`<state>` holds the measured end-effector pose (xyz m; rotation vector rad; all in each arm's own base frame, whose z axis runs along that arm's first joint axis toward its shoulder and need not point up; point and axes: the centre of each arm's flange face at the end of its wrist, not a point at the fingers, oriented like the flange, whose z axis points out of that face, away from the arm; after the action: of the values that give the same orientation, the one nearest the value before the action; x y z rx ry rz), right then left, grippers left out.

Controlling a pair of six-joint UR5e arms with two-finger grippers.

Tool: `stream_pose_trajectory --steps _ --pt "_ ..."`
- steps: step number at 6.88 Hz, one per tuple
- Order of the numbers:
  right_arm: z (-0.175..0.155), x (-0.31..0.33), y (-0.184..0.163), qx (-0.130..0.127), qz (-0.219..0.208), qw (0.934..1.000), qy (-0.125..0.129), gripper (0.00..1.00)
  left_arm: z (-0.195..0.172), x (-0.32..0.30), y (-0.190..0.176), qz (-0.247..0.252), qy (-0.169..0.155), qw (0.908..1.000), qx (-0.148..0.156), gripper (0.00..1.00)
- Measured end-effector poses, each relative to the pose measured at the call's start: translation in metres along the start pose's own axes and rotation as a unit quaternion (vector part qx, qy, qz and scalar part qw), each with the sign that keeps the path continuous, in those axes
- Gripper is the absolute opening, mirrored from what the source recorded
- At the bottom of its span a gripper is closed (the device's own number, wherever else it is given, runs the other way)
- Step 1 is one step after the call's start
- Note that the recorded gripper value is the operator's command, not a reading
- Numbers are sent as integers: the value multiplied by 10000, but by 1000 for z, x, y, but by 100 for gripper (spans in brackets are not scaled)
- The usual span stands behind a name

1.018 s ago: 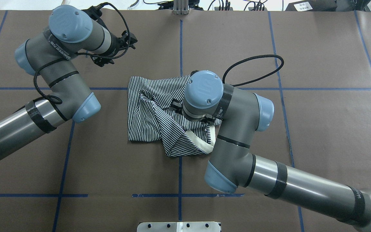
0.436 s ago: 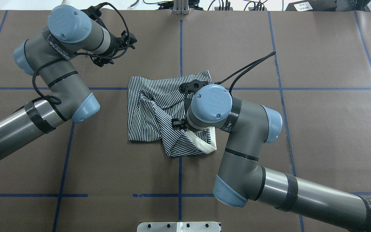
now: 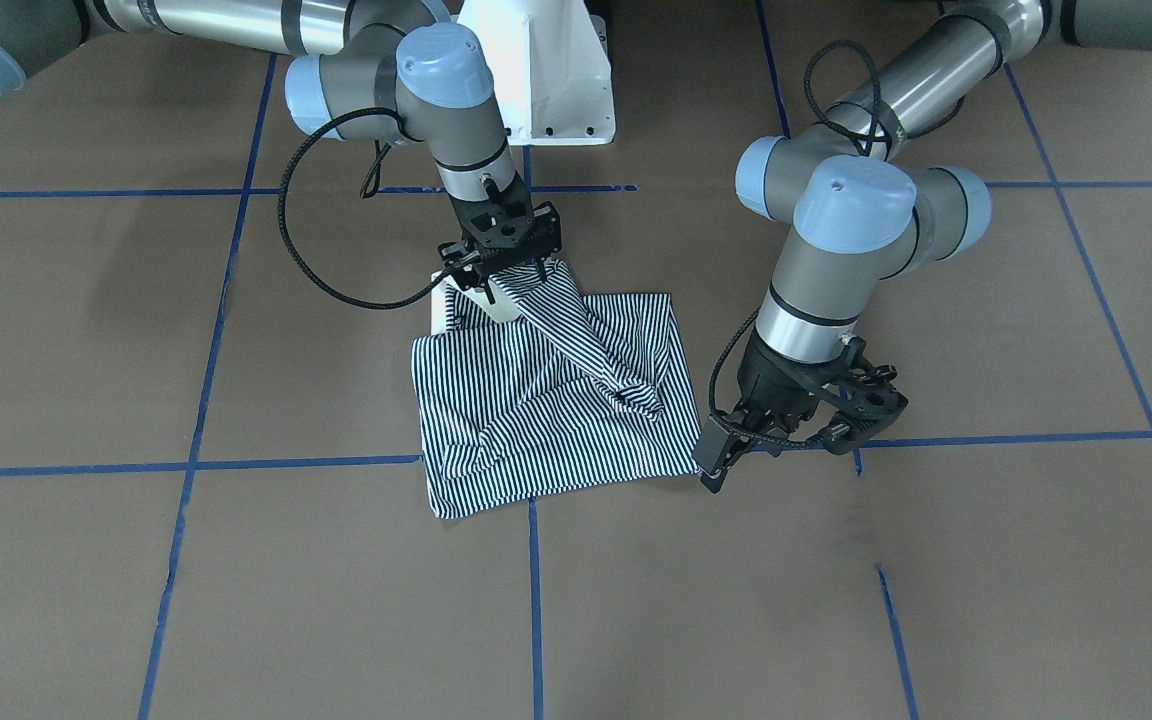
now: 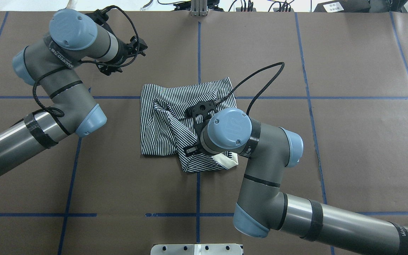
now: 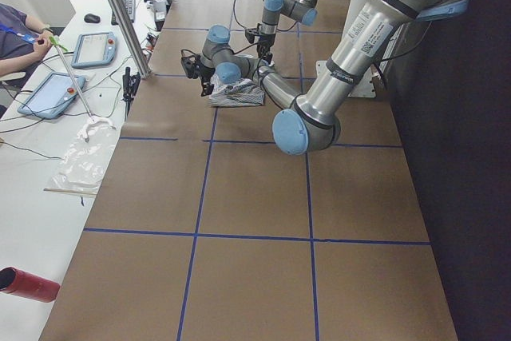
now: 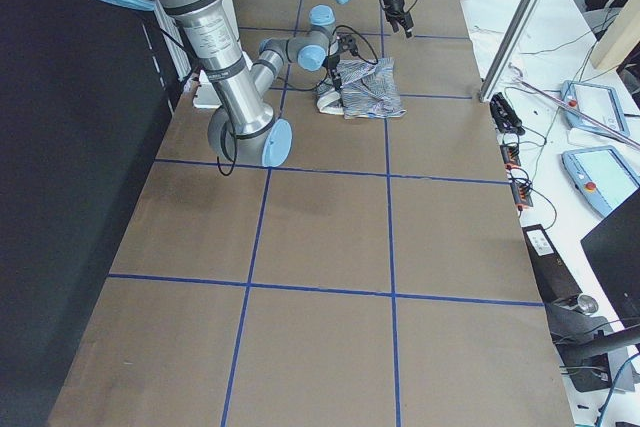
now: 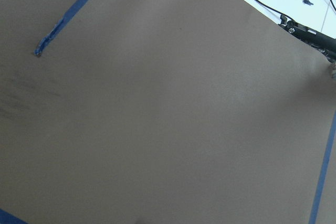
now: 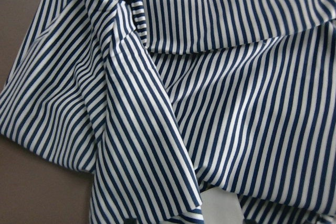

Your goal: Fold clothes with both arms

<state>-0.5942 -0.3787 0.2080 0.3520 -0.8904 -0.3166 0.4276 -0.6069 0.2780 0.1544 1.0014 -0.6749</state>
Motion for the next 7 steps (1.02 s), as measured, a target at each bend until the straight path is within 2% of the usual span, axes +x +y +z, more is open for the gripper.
stream_pose_trajectory --steps 1,3,4,5,6,7 --pt "4 1 4 -21 -127 9999 16 49 0 0 0 1 5 10000 0 100" --pt "9 4 10 -69 -190 9998 47 45 0 -1 0 2 9 10000 0 100" --pt "11 5 11 -85 -194 9998 63 37 0 -1 0 2 7 10000 0 100" --pt "13 6 12 -98 -195 9997 74 24 1 -2 0 1 4 10000 0 100" --pt "14 6 12 -108 -196 9997 79 16 1 -2 0 0 2 10000 0 100" --pt "14 7 12 -114 -204 9997 81 12 1 -2 0 0 2 10000 0 100"
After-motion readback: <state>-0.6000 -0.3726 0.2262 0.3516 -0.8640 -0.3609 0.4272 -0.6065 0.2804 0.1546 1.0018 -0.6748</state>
